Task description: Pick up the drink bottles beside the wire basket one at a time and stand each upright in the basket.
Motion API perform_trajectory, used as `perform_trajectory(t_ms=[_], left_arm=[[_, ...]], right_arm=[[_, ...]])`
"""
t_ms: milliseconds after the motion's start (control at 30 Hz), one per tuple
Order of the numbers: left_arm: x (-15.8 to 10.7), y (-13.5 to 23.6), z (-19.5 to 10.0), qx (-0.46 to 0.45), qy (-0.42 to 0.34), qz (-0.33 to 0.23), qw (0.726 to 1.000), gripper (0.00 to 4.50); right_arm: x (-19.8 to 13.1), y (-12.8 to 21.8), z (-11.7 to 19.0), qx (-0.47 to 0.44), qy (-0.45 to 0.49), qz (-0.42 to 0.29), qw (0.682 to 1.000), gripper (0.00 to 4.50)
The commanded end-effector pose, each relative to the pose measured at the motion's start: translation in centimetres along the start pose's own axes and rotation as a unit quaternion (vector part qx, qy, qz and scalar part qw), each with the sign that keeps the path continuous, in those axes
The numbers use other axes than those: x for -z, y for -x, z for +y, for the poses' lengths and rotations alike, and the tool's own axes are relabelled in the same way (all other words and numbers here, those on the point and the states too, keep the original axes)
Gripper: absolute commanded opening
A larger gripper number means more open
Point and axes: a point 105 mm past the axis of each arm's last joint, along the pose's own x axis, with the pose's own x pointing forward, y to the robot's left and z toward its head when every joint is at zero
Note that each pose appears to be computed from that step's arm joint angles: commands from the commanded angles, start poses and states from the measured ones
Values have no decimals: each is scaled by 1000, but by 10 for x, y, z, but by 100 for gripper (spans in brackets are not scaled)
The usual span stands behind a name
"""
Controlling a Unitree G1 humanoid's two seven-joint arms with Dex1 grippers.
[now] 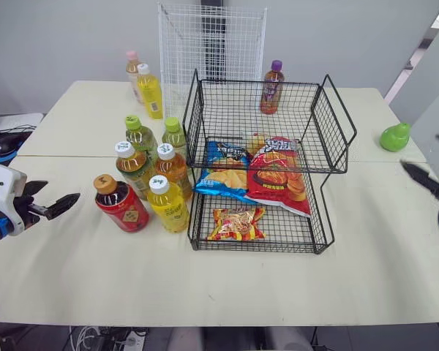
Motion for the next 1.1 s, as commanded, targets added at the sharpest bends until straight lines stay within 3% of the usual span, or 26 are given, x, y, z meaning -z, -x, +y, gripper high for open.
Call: perform_trajectory(t_ms=[33, 167, 267, 467, 600, 833, 1100], left_arm=[[-15, 2, -1, 6, -6, -23, 1000, 449], [-15, 6, -4, 5, -4, -27, 1000, 449], [-16, 22, -1, -15, -4, -33, 999, 449], [-24, 63, -25, -1, -7, -37, 999, 449], [-43, 80, -66, 34, 2, -51, 998, 449], [-80, 84, -130, 32, 56, -142, 988, 449], [-96, 51, -148, -52, 71, -189, 978, 449]], right_arm=[[-67, -9, 16, -61, 1, -80, 995, 450], [-101, -27, 53, -186, -32, -116, 975, 450], [-118, -44, 93, -317, -50, -143, 936, 450], [-122, -67, 124, -426, -54, -172, 887, 450], [-117, -73, 137, -458, -66, -184, 867, 450], [-111, -80, 148, -479, -79, -196, 852, 450], [-113, -83, 150, -485, -73, -200, 848, 450]])
